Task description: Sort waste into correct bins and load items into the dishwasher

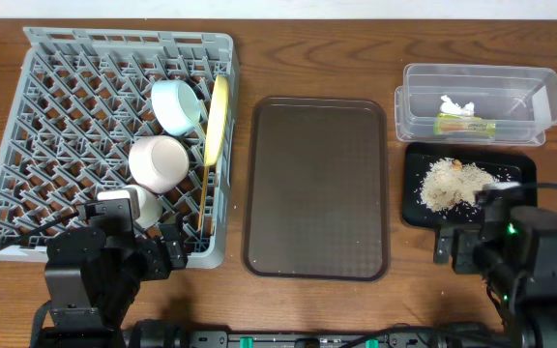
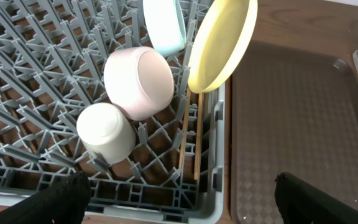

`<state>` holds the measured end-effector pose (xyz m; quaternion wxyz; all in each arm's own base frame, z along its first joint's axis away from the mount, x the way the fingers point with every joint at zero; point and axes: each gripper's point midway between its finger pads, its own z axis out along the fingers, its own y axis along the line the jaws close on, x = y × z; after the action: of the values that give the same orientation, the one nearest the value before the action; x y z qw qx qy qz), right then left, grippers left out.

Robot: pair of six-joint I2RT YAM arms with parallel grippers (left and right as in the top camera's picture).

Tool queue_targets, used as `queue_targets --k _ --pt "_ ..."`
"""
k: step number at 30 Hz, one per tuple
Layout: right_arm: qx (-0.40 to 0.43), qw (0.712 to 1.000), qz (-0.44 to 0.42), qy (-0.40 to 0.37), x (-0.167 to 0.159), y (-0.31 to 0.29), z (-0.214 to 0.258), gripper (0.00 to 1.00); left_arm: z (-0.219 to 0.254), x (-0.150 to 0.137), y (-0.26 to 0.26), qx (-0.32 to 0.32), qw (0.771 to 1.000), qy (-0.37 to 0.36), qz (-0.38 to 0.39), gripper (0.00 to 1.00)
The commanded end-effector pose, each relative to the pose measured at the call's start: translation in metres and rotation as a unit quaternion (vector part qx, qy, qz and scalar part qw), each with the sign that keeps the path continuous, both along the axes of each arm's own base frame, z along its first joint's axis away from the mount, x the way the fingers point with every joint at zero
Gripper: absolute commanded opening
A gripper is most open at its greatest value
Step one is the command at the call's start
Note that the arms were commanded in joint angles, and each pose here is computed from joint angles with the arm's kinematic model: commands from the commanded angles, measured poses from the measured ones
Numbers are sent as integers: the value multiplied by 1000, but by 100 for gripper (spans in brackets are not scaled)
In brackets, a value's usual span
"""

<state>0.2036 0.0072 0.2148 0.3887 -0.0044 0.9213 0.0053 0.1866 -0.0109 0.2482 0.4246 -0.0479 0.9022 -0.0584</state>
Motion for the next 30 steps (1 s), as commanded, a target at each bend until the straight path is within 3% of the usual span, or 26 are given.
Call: queue_targets --k 1,10,17,23,30 --pt "-15 998 8 -67 6 -2 9 99 -3 0 0 4 1000 4 -4 96" --pt "16 954 39 -296 31 13 10 99 -3 0 0 4 1000 4 -4 96" --pt "19 912 40 -408 34 14 6 99 -3 0 0 4 1000 4 -4 96" --pt "17 900 35 -434 40 13 -8 99 -3 0 0 4 1000 4 -4 96" --pt "18 940 36 -340 42 13 -59 99 -3 0 0 4 1000 4 -4 96"
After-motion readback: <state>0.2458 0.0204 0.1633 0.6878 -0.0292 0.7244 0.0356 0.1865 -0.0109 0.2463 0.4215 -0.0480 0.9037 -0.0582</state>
